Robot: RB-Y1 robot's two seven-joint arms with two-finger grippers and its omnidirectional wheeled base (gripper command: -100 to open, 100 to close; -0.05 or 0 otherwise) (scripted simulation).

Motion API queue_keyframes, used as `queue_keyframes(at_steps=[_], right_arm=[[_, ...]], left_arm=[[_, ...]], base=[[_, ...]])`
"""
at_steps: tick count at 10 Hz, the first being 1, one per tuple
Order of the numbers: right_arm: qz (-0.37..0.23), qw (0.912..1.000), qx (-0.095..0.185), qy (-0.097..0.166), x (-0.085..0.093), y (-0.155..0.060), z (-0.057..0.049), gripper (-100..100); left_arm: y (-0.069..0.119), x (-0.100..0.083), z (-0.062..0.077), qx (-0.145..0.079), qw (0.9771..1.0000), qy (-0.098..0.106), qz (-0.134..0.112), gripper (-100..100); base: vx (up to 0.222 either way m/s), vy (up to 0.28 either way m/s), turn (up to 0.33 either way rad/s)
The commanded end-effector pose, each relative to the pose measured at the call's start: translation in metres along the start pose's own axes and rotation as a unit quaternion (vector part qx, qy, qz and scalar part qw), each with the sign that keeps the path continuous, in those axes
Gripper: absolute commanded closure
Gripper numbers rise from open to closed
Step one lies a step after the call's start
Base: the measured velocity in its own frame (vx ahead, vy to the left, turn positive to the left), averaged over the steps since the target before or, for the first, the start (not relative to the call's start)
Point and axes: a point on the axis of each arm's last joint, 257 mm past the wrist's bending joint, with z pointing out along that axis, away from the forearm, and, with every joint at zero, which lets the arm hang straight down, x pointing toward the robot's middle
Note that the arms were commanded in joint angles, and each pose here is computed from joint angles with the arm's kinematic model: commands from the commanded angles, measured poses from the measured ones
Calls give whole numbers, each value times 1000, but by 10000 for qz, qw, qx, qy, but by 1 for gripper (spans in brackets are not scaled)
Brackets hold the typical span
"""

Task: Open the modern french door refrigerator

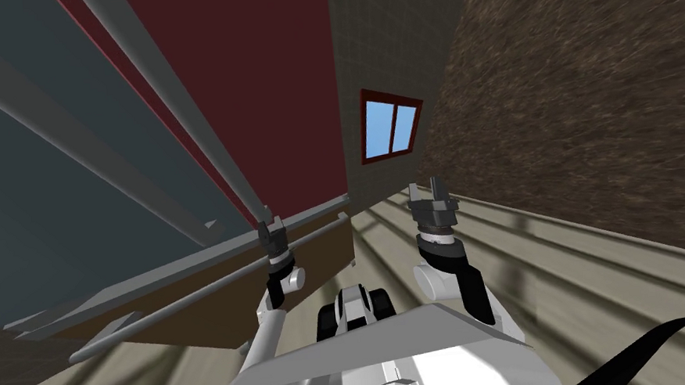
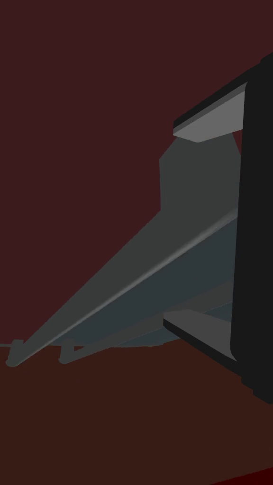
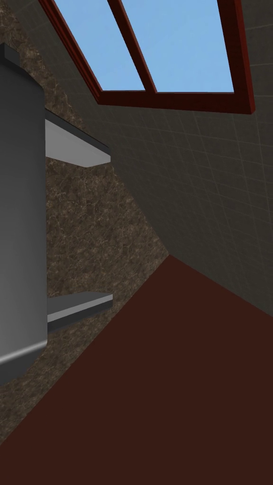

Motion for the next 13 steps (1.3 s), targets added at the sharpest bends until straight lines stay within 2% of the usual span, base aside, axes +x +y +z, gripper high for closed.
queue_keyframes(at_steps=[1, 3, 4, 5, 9, 10, 11, 13], right_arm=[[0, 10000, 0, 0, 0, 0, 0, 0], [1, 10000, 0, -1, 0, 0, 0, 0], [2, 10000, 0, -1, 0, 0, 0, 0], [2, 10000, -1, -1, 0, 0, 0, 0], [1, 10000, 0, -1, 0, 0, 0, 0], [2, 10000, -1, -1, 0, 0, 0, 0], [2, 10000, 0, -1, 0, 0, 0, 0], [2, 10000, 0, -1, 0, 0, 0, 0]], left_arm=[[1, 10, -6, -47, 9992, -233, -306, -100], [2, 15, -9, -73, 9983, -384, -434, -100], [2, 14, -8, -66, 9986, -336, -392, -100], [3, 17, 3, -68, 9985, -338, -421, -100], [6, 23, 28, -73, 9983, -321, -471, -100], [11, 24, 17, -178, 9983, -322, -455, -100], [5, 20, 14, -70, 9984, -332, -442, 100], [3, 17, 3, -68, 9985, -338, -421, 100]], base=[[36, 110, -31], [0, 50, -14], [-2, 11, -4], [-7, 8, 26], [-16, 8, 30], [-14, 2, 2], [18, -2, -59], [29, -8, -23]])
